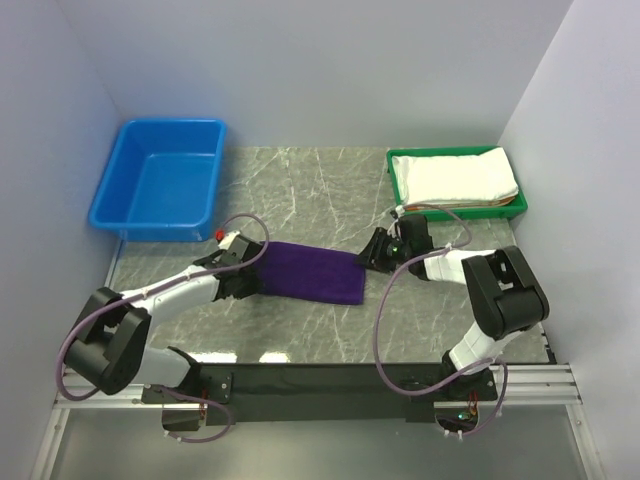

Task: Fold and stack the towels
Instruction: Fold the towel

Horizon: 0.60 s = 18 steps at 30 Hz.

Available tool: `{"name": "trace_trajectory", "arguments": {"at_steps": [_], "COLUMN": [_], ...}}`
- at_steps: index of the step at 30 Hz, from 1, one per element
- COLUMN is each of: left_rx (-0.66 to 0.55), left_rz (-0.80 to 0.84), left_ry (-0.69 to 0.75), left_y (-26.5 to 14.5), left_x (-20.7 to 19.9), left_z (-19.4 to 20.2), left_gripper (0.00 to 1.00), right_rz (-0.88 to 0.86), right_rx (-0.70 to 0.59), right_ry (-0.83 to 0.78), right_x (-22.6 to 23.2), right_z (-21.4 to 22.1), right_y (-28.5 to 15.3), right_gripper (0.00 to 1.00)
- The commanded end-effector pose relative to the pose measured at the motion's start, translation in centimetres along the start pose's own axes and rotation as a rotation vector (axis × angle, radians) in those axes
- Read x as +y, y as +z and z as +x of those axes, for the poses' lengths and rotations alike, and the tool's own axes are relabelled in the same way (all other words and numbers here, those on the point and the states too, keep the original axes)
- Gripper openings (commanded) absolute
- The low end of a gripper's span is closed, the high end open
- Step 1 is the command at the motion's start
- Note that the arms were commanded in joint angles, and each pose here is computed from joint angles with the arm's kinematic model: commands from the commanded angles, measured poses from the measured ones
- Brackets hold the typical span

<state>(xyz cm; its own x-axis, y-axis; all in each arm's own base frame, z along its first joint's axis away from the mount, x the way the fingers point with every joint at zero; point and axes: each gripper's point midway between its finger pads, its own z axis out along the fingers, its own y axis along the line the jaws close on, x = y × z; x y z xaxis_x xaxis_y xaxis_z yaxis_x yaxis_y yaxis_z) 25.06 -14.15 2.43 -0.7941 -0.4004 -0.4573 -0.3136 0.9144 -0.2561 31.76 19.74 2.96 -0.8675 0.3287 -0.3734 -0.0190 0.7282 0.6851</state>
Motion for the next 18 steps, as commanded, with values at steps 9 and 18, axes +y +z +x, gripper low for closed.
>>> {"name": "trace_trajectory", "arguments": {"at_steps": [9, 18], "left_rx": [-0.141, -0.194], "left_rz": [0.13, 0.261], "left_ry": [0.24, 0.586], "left_y": [-6.8, -9.5], "left_x": [-5.8, -18.1], "left_z": [-2.1, 1.3], "left_gripper": [0.61, 0.84], "right_rz": [0.148, 0.466], "right_rx": [-0.227, -0.42], "right_ry": [-0.211, -0.169], "right_x": [1.8, -3.7], "right_z": [-5.3, -6.4], "right_y": [-7.1, -14.1], "right_gripper": [0.45, 0.89]}}
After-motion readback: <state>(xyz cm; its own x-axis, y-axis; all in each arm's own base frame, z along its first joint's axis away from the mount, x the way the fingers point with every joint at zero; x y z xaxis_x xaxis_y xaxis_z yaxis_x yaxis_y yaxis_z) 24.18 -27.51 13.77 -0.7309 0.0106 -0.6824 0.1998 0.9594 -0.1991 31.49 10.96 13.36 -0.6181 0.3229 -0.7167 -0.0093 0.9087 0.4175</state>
